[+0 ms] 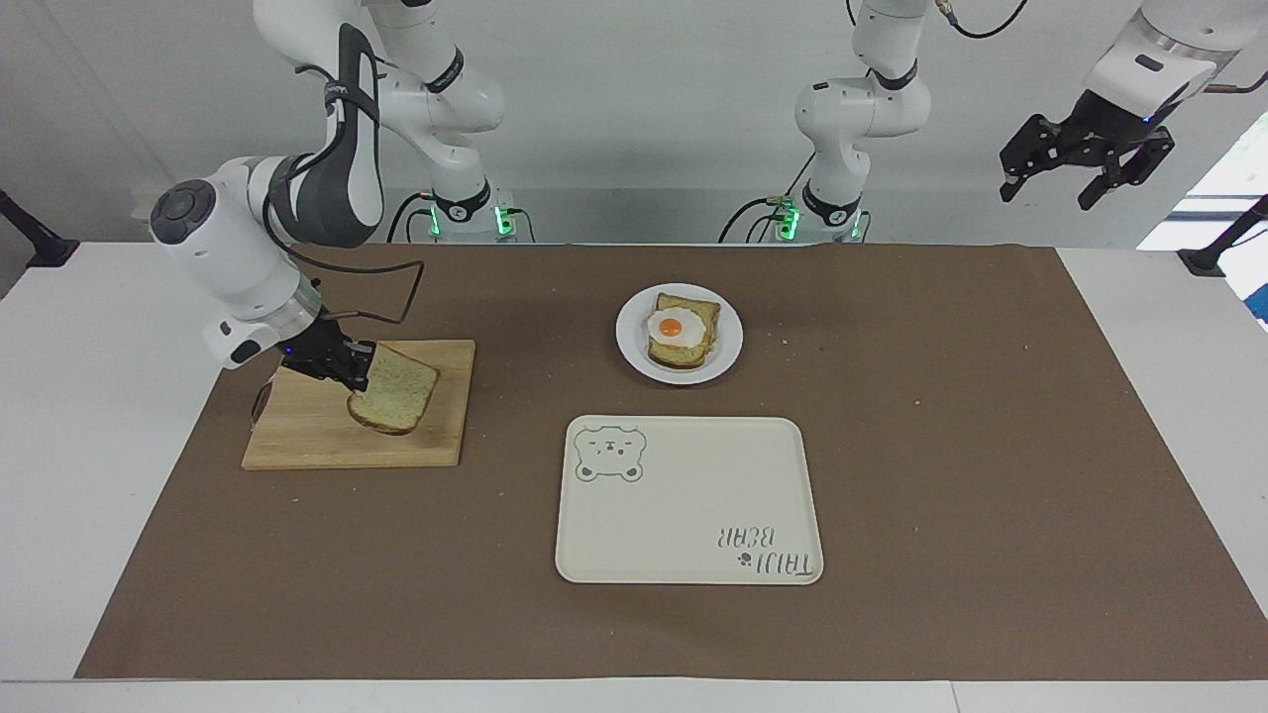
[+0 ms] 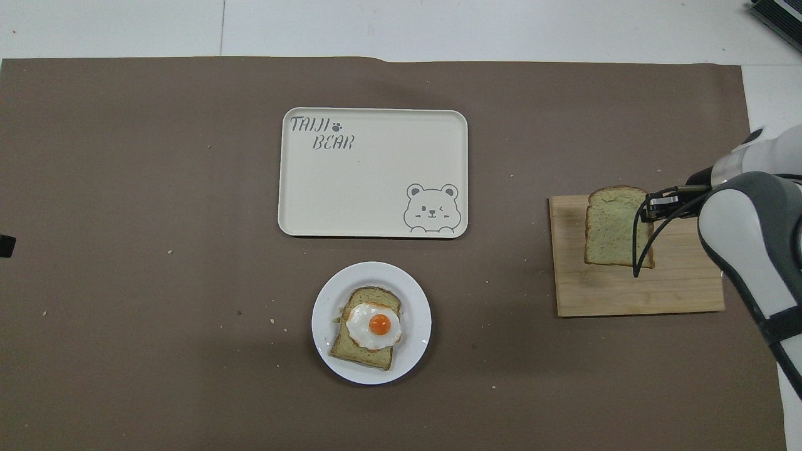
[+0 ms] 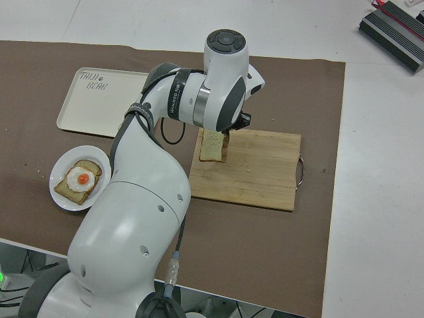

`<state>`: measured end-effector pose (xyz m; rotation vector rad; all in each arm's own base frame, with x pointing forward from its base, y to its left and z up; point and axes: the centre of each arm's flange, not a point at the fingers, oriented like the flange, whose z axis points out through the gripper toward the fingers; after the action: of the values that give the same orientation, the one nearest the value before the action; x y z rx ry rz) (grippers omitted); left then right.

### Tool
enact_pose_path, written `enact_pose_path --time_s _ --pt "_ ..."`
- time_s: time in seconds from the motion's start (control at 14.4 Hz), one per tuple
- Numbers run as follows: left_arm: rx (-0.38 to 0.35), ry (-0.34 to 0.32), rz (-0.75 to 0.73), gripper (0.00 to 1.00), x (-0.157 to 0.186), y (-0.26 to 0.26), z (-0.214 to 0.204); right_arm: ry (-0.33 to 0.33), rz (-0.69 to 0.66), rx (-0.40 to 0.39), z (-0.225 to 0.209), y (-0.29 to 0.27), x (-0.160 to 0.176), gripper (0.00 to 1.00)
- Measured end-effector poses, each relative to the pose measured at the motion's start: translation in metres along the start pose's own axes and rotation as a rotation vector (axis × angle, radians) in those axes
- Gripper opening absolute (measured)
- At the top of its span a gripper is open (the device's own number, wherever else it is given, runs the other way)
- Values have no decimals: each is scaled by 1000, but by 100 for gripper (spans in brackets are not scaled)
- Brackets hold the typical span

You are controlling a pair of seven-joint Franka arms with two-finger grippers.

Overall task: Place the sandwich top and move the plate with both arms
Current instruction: 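Grasp the bread slice with the right gripper and lift it, then carry the bread slice with the right gripper over the egg toast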

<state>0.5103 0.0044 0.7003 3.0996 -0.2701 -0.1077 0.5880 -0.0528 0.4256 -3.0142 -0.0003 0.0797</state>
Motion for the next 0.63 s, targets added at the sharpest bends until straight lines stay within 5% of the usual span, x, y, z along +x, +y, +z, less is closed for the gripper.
enact_pose_path --time_s 0.63 --pt "0 0 1 100 0 0 0 -19 -109 146 9 -98 0 9"
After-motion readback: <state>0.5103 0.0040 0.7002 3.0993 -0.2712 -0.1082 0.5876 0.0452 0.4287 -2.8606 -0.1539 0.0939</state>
